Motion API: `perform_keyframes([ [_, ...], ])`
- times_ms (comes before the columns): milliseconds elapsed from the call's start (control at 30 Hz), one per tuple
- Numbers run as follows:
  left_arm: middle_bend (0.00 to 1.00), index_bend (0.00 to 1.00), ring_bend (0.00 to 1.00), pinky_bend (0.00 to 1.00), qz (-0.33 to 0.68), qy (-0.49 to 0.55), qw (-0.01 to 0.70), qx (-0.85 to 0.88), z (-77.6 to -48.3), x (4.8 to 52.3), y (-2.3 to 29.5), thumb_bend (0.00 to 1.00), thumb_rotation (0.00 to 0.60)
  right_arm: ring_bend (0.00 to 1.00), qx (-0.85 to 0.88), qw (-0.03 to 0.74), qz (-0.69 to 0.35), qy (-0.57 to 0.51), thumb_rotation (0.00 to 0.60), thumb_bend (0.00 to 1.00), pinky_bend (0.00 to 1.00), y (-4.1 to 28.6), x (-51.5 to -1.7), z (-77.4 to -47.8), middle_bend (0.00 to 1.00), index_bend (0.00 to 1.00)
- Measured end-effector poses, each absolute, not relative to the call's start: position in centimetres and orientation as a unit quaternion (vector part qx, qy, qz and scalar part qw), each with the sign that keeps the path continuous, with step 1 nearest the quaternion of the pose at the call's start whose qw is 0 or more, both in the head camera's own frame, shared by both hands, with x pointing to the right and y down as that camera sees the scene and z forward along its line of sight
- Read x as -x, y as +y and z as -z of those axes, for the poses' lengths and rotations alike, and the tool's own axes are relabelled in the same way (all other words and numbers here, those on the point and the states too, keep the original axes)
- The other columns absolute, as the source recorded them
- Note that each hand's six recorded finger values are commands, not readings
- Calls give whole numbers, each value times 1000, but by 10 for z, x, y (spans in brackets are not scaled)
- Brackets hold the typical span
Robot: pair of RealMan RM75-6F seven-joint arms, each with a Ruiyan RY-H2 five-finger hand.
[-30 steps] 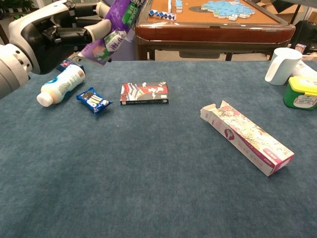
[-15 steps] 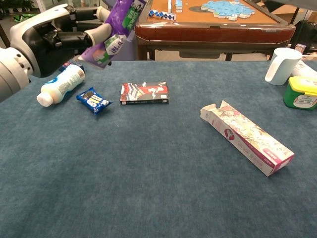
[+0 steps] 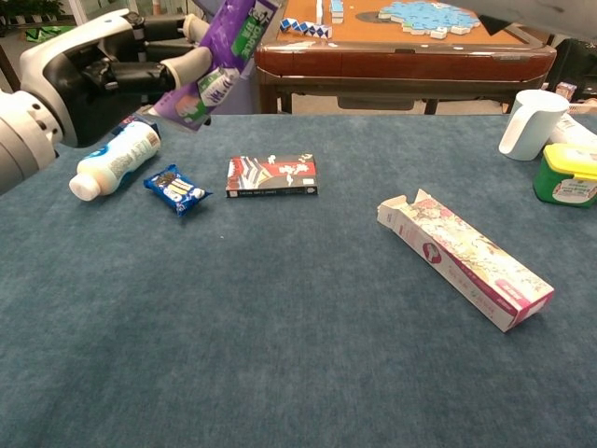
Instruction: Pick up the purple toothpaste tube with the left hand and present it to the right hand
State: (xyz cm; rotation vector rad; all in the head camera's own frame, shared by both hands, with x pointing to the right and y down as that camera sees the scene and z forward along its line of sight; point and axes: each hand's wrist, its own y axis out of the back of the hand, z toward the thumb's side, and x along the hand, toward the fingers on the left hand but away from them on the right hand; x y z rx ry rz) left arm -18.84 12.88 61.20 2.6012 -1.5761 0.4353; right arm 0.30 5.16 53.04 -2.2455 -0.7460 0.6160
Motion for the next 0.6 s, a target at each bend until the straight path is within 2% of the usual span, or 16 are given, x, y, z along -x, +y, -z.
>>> perform_keyframes([
  [600, 711, 588, 479, 481, -135, -513, 52, -846, -609, 186, 128, 457, 600, 0, 859, 353, -236, -286, 126, 99, 0, 56, 3, -536, 0, 0],
])
